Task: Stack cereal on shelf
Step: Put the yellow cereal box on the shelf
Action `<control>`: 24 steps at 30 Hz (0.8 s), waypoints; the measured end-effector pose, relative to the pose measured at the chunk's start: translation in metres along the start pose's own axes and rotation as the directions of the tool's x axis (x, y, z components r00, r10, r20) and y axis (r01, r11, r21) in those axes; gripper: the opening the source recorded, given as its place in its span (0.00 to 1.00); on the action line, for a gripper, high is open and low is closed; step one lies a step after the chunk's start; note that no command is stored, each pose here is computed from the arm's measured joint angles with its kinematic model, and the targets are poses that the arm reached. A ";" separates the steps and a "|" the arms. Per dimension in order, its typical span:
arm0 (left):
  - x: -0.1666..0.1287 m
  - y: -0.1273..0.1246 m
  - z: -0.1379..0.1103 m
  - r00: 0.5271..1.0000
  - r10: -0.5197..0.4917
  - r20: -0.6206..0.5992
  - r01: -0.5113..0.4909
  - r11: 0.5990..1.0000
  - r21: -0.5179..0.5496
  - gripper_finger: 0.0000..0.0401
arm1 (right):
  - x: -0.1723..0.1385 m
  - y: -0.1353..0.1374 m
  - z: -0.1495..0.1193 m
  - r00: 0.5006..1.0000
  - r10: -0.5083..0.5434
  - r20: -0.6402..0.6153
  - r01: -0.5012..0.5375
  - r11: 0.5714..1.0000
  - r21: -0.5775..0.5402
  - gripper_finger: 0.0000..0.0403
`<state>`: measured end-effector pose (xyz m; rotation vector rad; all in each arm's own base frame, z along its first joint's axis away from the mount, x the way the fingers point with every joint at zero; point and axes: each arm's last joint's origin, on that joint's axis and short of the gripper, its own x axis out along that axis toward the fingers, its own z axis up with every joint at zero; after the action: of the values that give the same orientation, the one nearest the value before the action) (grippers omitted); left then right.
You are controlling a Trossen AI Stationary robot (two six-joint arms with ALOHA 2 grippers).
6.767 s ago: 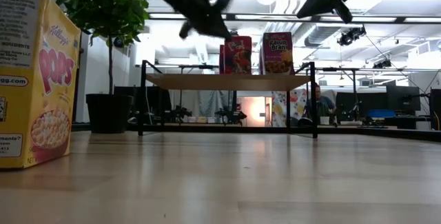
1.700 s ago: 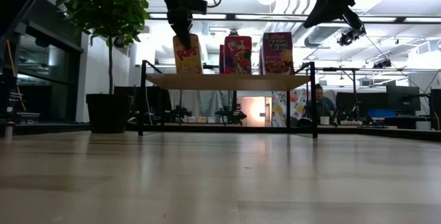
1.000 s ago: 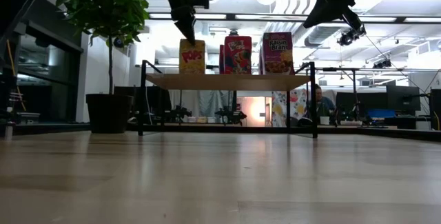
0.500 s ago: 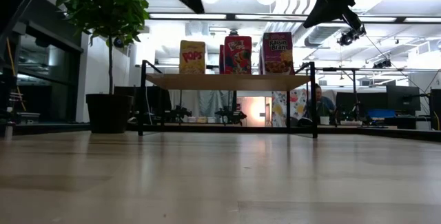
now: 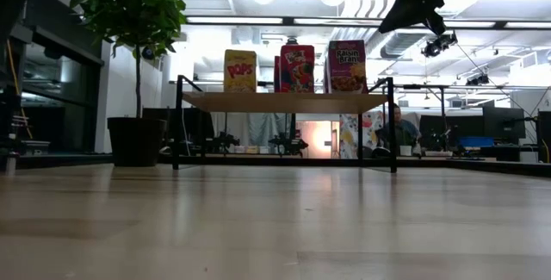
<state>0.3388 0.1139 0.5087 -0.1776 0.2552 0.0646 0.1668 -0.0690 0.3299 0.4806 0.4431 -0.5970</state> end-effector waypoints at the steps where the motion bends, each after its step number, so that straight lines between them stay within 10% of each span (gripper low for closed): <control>1: 0.004 -0.013 0.000 1.000 -0.011 0.014 0.011 1.000 0.013 0.46 | -0.001 0.000 0.000 1.000 0.015 -0.006 -0.015 1.000 -0.014 0.00; 12: 0.014 -0.118 -0.026 0.959 0.283 -0.033 -0.279 0.956 0.094 0.41 | -0.021 0.002 -0.009 0.960 0.249 -0.130 -0.246 0.969 0.037 0.34; 17: 0.027 -0.140 -0.065 0.923 0.373 -0.093 -0.364 0.926 0.100 0.35 | -0.029 0.008 -0.013 0.845 0.485 -0.226 -0.462 0.874 0.150 0.56; 24: 0.006 -0.153 -0.138 0.952 0.290 0.102 -0.274 0.950 -0.148 0.22 | -0.032 0.018 -0.028 0.746 0.548 -0.378 -0.453 0.834 0.315 0.63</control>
<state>0.3240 -0.0609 0.4009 -0.2669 0.1523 0.3769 0.1470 -0.0274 0.3296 0.9143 0.6704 0.0158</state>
